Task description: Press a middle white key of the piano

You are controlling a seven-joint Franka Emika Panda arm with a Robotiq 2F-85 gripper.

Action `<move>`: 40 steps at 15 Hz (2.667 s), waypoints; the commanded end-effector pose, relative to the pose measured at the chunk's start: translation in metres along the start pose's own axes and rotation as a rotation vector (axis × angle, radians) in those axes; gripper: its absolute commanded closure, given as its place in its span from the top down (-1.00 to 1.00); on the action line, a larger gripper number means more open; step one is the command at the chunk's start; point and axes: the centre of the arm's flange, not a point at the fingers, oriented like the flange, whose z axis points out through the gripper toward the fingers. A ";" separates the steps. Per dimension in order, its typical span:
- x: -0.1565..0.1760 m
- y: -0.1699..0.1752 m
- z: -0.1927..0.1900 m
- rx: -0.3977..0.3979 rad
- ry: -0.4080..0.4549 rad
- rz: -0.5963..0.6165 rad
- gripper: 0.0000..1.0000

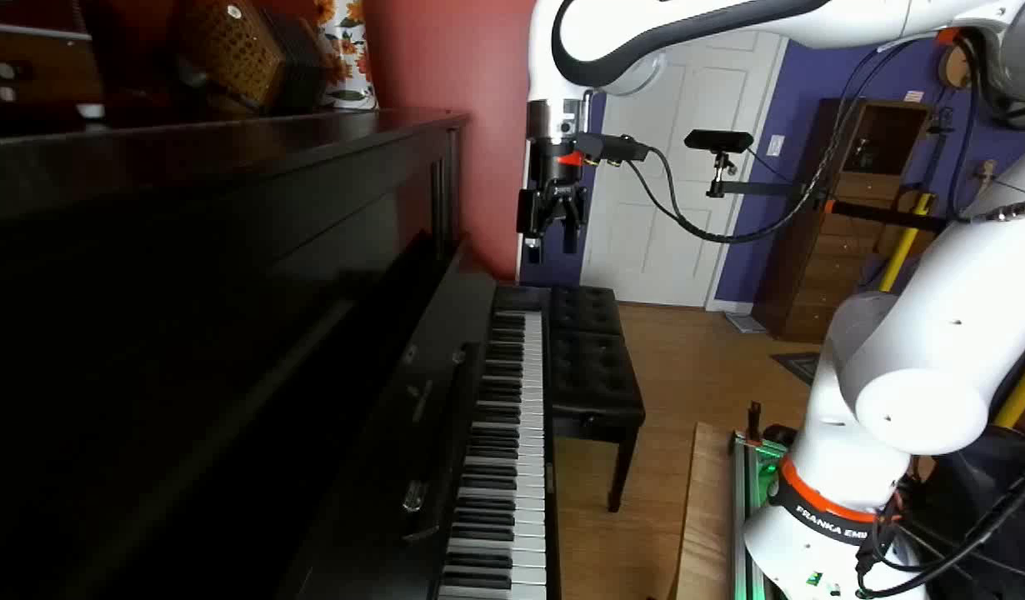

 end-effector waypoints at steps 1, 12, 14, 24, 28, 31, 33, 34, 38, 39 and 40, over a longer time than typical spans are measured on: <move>0.000 0.000 0.000 0.000 0.000 0.000 1.00; 0.048 0.029 0.133 -0.119 -0.181 -0.320 1.00; 0.055 0.040 0.170 -0.131 -0.206 -0.423 1.00; 0.067 0.056 0.238 -0.091 -0.249 -0.541 1.00; 0.081 0.065 0.263 -0.063 -0.220 -0.580 1.00; 0.092 0.073 0.283 -0.043 -0.168 -0.622 1.00; 0.099 0.081 0.298 -0.014 -0.141 -0.654 1.00; 0.102 0.088 0.307 -0.014 -0.140 -0.663 1.00; 0.108 0.103 0.329 0.015 -0.134 -0.695 0.39; 0.109 0.106 0.333 0.022 -0.131 -0.698 0.24; 0.111 0.109 0.337 0.024 -0.127 -0.699 0.03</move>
